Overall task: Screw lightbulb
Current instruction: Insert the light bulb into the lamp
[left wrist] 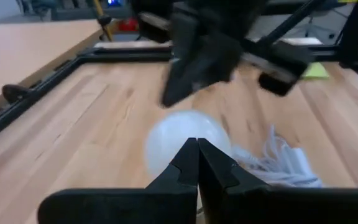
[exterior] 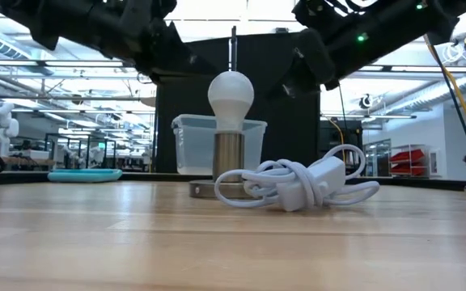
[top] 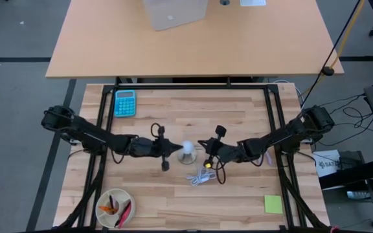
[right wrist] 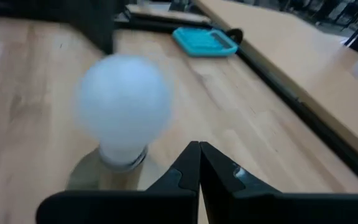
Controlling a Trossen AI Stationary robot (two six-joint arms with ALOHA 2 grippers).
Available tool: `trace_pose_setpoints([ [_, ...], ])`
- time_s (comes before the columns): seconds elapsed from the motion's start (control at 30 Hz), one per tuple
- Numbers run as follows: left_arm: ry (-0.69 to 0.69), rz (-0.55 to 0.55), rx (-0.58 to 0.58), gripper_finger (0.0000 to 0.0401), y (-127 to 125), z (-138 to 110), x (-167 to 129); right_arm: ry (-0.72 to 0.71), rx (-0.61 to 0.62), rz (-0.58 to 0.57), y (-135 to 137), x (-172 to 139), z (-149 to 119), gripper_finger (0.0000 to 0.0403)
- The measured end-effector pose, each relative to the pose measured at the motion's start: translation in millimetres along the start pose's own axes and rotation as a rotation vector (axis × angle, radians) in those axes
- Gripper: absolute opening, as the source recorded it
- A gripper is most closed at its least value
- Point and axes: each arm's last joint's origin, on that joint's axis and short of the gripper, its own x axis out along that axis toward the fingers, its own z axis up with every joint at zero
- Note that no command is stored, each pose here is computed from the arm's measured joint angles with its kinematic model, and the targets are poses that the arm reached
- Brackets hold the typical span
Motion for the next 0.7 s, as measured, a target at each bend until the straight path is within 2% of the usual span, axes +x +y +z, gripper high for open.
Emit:
trace_pose_setpoints([
  [0.3, 0.004, -0.039, 0.028, 0.0000, -7, -8, 6, -0.035, 0.010, 0.025, -10, 9, 6, 0.0000],
  [0.7, 0.016, -0.023, -0.005, 0.0000, 3, -13, 14, -0.049, 0.020, 0.075, -9, 8, 8, 0.0000],
])
